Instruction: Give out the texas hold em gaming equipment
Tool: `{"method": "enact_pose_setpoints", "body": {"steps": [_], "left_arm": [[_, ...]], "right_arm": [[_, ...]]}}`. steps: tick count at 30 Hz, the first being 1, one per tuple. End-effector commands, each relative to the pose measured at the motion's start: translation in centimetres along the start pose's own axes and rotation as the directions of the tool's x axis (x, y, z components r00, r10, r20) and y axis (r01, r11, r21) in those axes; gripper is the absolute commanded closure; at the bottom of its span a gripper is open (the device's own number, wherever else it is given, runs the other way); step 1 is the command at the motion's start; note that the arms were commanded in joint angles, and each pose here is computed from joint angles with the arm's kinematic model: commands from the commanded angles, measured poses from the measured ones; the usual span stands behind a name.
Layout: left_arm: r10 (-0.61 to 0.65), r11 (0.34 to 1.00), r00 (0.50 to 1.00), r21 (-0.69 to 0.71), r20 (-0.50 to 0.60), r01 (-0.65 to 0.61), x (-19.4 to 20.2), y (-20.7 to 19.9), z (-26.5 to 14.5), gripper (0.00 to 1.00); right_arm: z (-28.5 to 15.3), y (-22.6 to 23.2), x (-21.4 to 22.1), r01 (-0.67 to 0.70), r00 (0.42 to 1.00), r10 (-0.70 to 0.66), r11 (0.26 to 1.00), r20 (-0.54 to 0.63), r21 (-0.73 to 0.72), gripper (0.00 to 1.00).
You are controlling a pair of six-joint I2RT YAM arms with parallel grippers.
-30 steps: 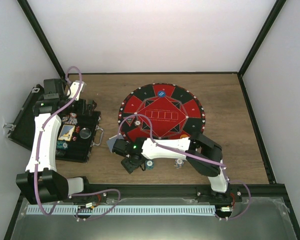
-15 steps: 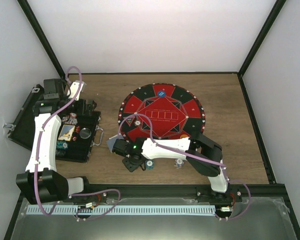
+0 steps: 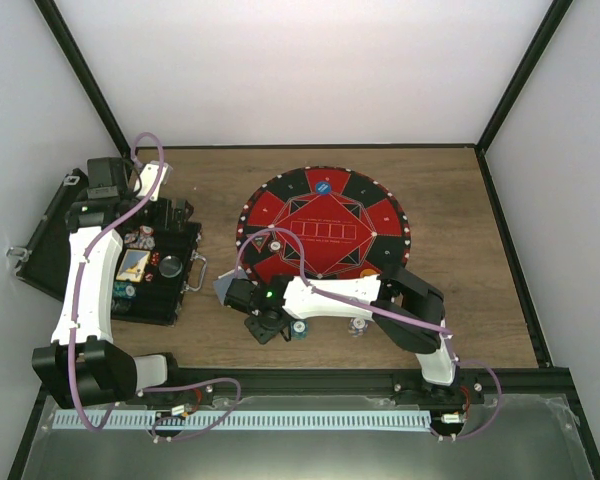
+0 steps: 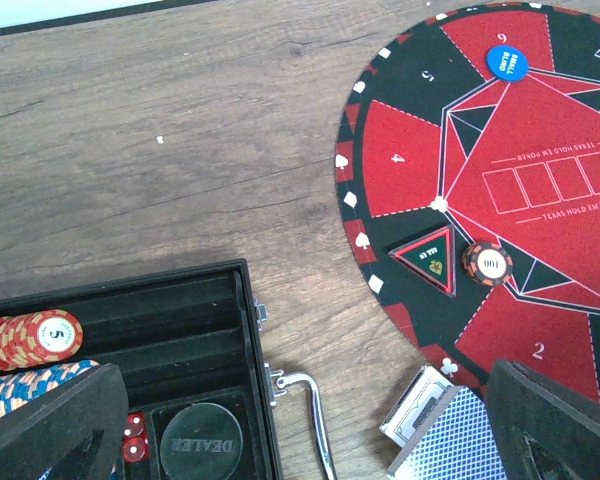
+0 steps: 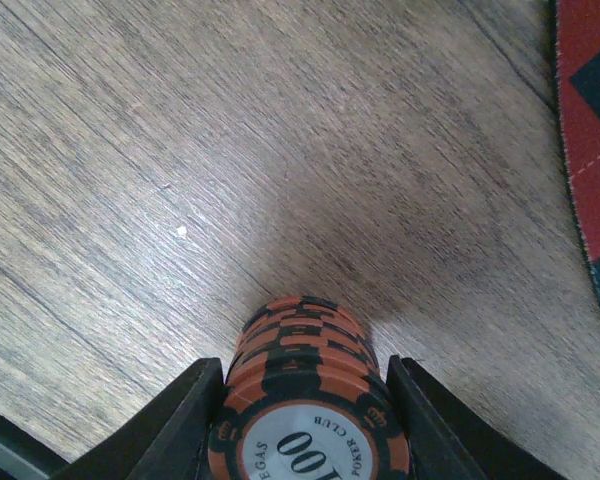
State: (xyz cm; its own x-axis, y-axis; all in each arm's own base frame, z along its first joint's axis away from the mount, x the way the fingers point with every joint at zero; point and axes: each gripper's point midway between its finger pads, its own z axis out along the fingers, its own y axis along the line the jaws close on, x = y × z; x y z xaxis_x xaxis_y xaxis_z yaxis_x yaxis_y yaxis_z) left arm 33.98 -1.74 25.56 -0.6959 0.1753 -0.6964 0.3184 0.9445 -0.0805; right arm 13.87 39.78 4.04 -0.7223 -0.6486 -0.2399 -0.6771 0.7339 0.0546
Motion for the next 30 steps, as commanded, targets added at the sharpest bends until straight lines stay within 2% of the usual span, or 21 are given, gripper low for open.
{"method": "enact_pose_setpoints", "body": {"steps": [1,16,23,27,30], "left_arm": [[0.004,1.000,1.000,0.001,0.014,-0.004,-0.1,-0.2,-0.7,0.00],[0.007,1.000,1.000,0.001,0.014,-0.008,0.0,-0.3,-0.8,0.00],[0.007,1.000,1.000,0.004,0.012,-0.007,0.2,-0.3,-0.7,0.00],[0.004,1.000,1.000,0.004,0.007,-0.004,0.3,-0.2,-0.5,0.00],[0.004,1.000,1.000,0.003,0.003,-0.004,0.4,-0.2,-0.5,0.00]], "right_arm": [[-1.3,0.2,-0.6,0.001,1.000,-0.001,1.000,0.025,0.009,0.56],[-1.5,0.2,-0.9,-0.003,1.000,0.003,1.000,0.030,0.011,0.49],[-2.0,0.2,-1.0,-0.006,0.999,0.006,1.000,0.041,0.012,0.61],[-2.6,0.2,-1.3,-0.010,0.998,0.009,1.000,0.057,0.012,0.73],[-3.5,0.2,-1.9,-0.007,0.997,0.006,1.000,0.077,0.016,0.76]]}}
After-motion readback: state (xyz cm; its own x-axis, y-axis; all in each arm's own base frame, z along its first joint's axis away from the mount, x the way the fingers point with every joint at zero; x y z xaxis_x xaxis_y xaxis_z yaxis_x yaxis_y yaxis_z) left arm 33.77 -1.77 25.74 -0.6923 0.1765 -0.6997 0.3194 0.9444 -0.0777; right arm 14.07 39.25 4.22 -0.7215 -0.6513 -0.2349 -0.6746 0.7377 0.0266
